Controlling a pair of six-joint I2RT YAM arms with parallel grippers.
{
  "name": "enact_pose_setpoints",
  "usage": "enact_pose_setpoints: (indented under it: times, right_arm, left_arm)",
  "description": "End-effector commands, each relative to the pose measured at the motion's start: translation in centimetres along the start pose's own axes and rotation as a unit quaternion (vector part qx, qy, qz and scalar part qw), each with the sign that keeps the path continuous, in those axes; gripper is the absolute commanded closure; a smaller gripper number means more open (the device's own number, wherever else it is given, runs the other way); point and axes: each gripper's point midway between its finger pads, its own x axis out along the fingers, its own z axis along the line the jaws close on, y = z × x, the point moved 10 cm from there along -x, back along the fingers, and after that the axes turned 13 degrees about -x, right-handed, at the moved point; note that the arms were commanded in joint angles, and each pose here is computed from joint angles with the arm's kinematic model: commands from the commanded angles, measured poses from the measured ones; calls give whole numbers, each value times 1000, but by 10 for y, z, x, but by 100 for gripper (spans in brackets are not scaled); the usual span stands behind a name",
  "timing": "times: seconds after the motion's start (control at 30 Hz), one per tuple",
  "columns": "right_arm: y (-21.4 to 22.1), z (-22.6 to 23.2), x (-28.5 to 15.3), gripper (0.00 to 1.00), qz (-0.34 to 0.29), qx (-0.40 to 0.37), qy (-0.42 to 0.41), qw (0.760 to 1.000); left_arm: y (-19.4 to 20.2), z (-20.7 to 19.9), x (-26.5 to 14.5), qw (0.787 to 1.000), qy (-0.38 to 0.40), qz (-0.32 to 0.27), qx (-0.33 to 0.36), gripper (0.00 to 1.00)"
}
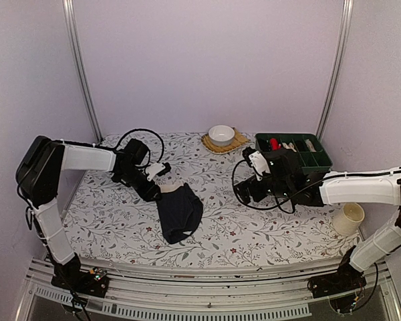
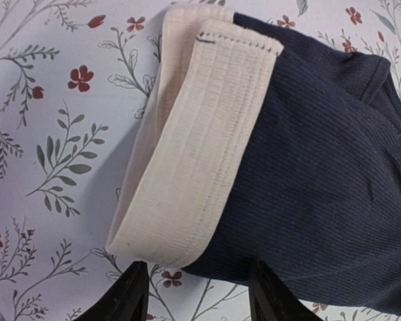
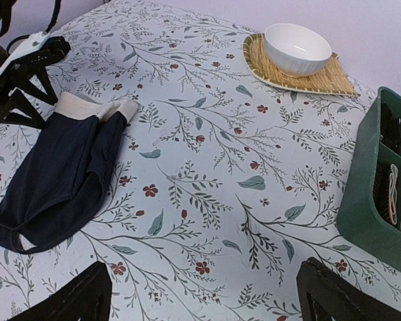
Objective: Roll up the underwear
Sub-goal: Move the underwear to the center of the board.
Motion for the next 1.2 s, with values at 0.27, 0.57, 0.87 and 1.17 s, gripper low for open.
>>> enact_pose_setpoints:
  times: [0.27, 0.57, 0.87, 1.17]
  right_arm:
    - [-6, 5, 5, 1, -4, -9, -4, 1000]
    - [-8, 1, -2, 1, -14, -10, 12, 1000]
    - [-8, -5, -12, 1, -21, -7, 43, 999]
    - [1, -4, 7, 1, 32, -4, 63, 997]
  left_arm:
    - [-21, 1, 39, 999, -22, 29, 15, 51]
    - [-75, -100, 75, 979, 20, 25, 203, 44]
    - [-117, -122, -3, 955, 14, -131, 265, 21]
    - [-26, -128, -26, 927, 61, -97, 357, 13]
